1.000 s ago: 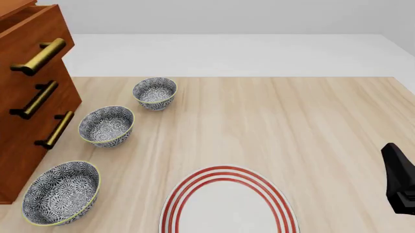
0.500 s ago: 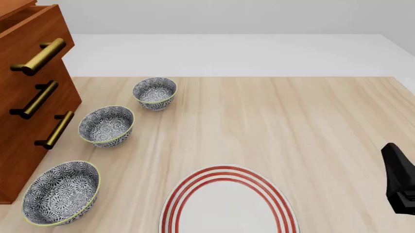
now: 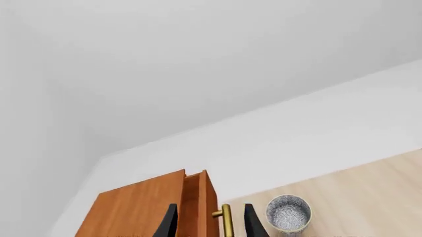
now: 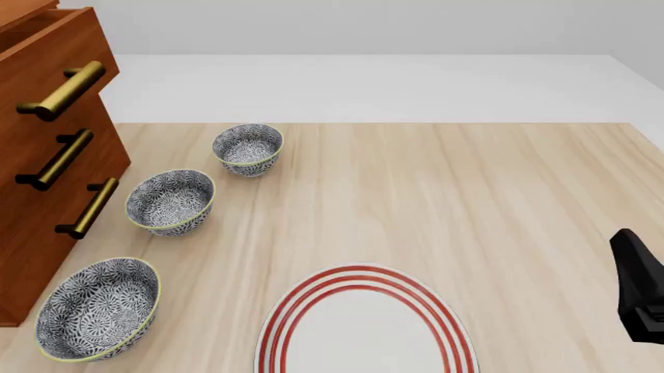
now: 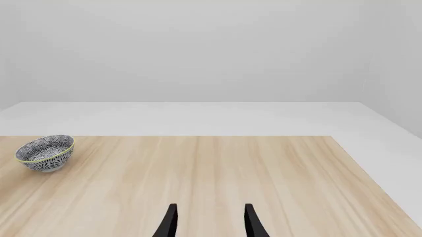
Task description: Open the top drawer of the cabinet.
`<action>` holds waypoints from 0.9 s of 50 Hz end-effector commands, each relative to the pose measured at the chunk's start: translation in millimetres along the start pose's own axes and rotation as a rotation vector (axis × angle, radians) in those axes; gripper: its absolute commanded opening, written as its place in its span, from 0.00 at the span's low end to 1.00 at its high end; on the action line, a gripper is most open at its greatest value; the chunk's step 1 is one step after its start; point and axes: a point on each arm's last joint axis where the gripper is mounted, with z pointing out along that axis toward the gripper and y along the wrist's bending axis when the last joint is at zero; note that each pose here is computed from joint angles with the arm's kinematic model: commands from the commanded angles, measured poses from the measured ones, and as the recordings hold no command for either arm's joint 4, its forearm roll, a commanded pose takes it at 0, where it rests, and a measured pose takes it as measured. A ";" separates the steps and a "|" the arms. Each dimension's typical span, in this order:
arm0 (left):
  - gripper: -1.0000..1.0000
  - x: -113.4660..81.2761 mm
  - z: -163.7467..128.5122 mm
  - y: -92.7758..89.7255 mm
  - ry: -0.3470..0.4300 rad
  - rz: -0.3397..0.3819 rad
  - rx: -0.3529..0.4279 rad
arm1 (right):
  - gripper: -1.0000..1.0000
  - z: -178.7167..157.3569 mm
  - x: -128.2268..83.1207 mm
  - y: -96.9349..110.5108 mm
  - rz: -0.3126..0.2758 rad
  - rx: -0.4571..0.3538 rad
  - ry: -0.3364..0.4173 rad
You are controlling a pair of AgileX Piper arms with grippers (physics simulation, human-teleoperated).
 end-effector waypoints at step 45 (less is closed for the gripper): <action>1.00 6.8 30.7 5.0 0.187 -0.206 -0.023 | 1.00 0.0 0.0 0.0 0.000 0.000 0.000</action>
